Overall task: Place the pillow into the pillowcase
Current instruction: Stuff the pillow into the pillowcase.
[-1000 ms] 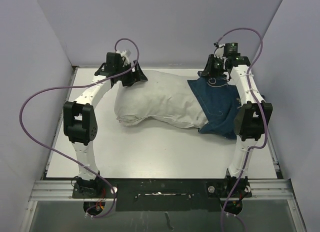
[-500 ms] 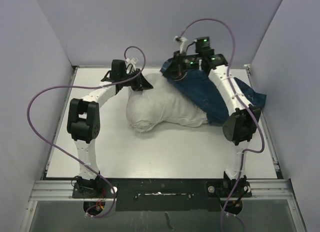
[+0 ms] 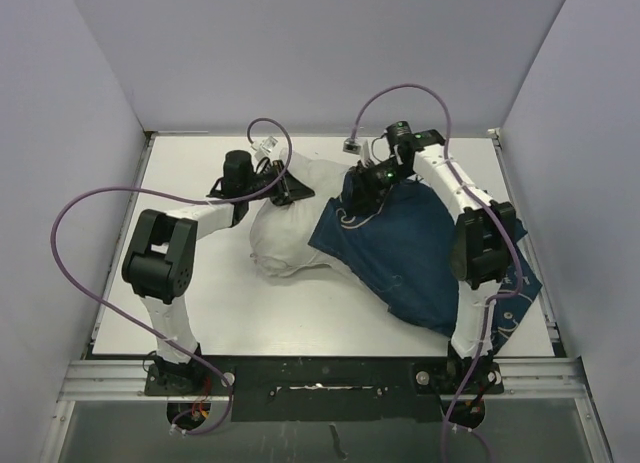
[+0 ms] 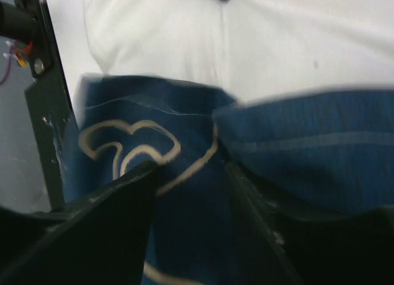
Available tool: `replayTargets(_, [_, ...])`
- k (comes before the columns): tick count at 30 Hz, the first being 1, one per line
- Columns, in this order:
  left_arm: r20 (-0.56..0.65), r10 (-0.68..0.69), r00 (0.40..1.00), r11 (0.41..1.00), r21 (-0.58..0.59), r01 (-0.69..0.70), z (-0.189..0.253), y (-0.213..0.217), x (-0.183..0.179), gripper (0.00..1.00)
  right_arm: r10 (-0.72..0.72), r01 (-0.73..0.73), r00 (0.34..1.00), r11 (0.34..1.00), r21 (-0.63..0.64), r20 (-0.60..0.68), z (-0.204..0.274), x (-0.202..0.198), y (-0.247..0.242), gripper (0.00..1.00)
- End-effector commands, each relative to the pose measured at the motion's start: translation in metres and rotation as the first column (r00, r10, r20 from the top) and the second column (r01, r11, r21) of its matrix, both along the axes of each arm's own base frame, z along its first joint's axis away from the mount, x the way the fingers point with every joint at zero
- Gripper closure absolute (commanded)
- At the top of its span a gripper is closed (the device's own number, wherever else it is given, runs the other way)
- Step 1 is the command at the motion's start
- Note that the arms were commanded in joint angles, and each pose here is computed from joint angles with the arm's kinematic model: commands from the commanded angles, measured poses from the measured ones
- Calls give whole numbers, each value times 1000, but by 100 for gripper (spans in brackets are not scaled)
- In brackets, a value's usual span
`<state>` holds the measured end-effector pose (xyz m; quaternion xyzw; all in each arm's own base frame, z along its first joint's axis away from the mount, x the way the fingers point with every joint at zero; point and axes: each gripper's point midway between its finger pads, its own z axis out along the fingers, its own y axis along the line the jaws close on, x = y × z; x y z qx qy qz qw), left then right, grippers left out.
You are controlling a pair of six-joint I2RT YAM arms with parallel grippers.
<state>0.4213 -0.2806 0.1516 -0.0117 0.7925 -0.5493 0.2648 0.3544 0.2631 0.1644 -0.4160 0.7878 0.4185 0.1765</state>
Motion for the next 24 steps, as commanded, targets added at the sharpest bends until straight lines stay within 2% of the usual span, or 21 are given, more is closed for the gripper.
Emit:
replayTargets(1, [121, 21, 992, 999, -39, -16, 35, 1, -2, 86, 188, -191, 937, 981, -18, 295, 64, -29, -49, 38])
replayTargets(4, [185, 51, 981, 999, -28, -47, 50, 11, 4, 70, 172, -223, 898, 971, 82, 404, 115, -40, -58, 17])
replayTargets(6, [234, 83, 969, 997, -12, -82, 63, 24, 12, 57, 126, -199, 880, 973, 113, 458, 139, -42, -66, 9])
replayTargets(8, [271, 119, 955, 992, 9, -126, 74, 41, 21, 44, 60, -117, 877, 989, 91, 476, 146, -36, -81, 2])
replayTargets(11, [288, 178, 941, 979, 41, -198, 87, 72, 41, 26, -112, 133, 879, 991, -13, 463, 123, -2, -118, 2])
replayTargets(13, [289, 198, 937, 969, 86, -231, 89, 82, 50, 6, -201, 243, 880, 969, -45, 430, 105, 12, -140, 2])
replayTargets(14, [292, 188, 938, 967, 115, -229, 88, 83, 53, 2, -220, 264, 883, 963, -52, 414, 97, 15, -146, 2])
replayTargets(17, [240, 134, 961, 970, 166, -177, 75, 73, 61, 2, -157, 216, 887, 972, -90, 434, 75, 18, -140, 2])
replayTargets(21, [131, -9, 991, 981, 191, -17, 42, 37, 62, 2, -166, 241, 891, 962, -131, 424, 52, 42, -136, 2])
replayTargets(24, [70, -114, 991, 976, 195, 98, 27, 9, 48, 3, -172, 257, 888, 955, -149, 426, 43, 59, -138, 1])
